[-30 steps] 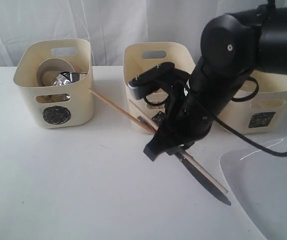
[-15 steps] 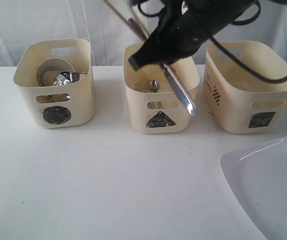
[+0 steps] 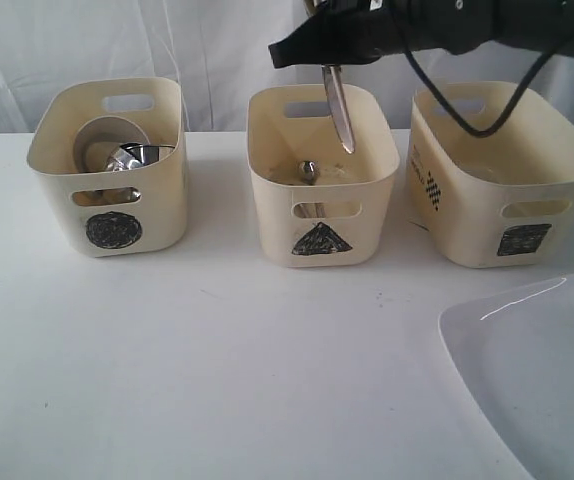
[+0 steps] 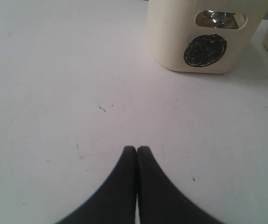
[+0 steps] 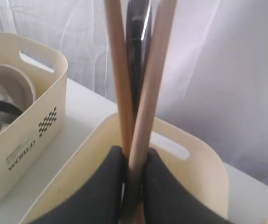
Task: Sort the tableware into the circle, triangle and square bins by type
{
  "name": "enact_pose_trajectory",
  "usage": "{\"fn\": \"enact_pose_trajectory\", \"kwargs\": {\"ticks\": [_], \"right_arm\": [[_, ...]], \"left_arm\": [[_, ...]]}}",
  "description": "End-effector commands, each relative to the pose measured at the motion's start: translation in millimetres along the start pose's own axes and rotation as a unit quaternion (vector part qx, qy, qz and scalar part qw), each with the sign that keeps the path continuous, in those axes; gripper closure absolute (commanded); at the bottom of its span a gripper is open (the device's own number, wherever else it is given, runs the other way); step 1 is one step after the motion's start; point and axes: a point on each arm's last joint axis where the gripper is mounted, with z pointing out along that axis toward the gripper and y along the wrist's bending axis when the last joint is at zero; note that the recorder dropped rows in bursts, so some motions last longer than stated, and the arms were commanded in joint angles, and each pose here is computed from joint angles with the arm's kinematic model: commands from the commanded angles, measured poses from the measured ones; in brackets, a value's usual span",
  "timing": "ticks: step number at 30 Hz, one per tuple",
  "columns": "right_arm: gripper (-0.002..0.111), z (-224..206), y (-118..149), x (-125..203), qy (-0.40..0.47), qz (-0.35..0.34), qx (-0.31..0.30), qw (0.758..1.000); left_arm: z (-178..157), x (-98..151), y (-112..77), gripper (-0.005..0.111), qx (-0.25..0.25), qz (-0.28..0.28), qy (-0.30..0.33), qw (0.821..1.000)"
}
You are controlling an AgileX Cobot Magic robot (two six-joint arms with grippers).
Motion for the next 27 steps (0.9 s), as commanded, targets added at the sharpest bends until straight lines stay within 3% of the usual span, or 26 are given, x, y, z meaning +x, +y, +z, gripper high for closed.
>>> {"fn": "enact_pose_trajectory", "kwargs": {"ticks": [1,9,20,22,24,27], "right_arm": [[0.108,22.8,-3.8,4.1,-0.059,-0.006,0.009,0.998],[0.108,65.5,1.8,41.5,-0.051,-0.008,0.004,0.999],[0.108,90.2,-17.6,82.2,0.011,0.002,0.02,1.0],[0.104,91.7,-17.1,86.4,0.023,0.003,0.019,1.0],[0.088,92.1,-16.7,90.6,0.042,0.01,0.017,0.999],[0.076,91.0,-16.8,89.8,0.045,0.01,0.017,0.999]], "left_arm": [[0.3,0.7,-0.4,0.107,0.005,-0.003,-0.004,1.0],[0.3,0.7,-0.4,0.107,0.005,-0.003,-0.004,1.0],[0.3,0.7,-0.4,0.107,0.005,-0.003,-0.004,1.0],[0.3,0.7,-0.4,0.107,0.005,-0.003,-0.004,1.0],[0.3,0.7,-0.4,0.107,0.005,-0.003,-0.004,1.0],[0.3,0.7,-0.4,0.107,0.005,-0.003,-0.004,1.0]]}}
